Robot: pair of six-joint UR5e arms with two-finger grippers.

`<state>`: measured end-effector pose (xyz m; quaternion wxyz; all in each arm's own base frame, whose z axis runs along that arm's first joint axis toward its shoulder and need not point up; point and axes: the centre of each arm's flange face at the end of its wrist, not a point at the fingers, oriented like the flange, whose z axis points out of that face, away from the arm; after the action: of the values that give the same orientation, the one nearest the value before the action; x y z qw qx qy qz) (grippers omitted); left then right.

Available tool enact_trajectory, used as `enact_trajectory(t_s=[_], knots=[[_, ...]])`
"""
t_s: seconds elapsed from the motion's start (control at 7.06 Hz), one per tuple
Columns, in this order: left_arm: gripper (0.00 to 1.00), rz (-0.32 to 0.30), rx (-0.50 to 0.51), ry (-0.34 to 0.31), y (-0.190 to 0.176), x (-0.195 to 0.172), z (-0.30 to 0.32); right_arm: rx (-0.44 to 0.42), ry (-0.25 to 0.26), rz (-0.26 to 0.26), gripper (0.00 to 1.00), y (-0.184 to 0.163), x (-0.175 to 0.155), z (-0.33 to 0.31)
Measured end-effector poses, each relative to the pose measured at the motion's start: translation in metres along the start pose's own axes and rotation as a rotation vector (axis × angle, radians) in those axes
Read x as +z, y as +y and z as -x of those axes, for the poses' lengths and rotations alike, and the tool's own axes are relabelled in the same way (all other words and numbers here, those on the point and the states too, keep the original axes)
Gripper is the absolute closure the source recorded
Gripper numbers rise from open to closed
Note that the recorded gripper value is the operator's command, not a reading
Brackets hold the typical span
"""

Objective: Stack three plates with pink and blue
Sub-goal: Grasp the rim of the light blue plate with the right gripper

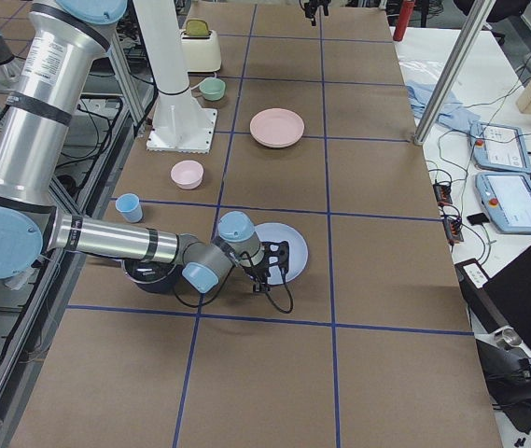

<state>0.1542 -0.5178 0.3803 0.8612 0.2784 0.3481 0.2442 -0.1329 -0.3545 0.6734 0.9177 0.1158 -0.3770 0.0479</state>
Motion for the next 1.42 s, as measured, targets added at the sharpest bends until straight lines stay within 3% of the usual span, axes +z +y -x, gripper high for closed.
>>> enact_trajectory(t_s=[0.14, 0.28, 0.42, 0.85, 1.13, 1.42], knots=[[0.0, 0.0, 0.0, 0.0, 0.0, 0.0, 0.0, -0.003, -0.001, 0.003, 0.68, 0.0, 0.002, 0.001], [0.0, 0.0, -0.001, 0.0, 0.0, 0.0, 0.0, -0.004, -0.002, 0.005, 0.91, -0.001, 0.004, 0.002], [0.0, 0.0, -0.001, 0.0, 0.0, 0.0, 0.0, -0.005, -0.002, 0.006, 1.0, -0.002, 0.007, 0.003], [0.0, 0.001, -0.002, 0.001, 0.0, 0.0, -0.001, 0.003, -0.022, -0.007, 1.0, -0.012, 0.006, 0.016], [0.0, 0.0, -0.005, 0.001, 0.0, 0.0, -0.001, -0.002, -0.088, -0.038, 1.0, -0.037, -0.006, 0.052], [0.0, 0.0, -0.007, 0.002, 0.0, 0.0, -0.001, 0.07, -0.177, -0.052, 1.0, -0.079, -0.031, 0.109]])
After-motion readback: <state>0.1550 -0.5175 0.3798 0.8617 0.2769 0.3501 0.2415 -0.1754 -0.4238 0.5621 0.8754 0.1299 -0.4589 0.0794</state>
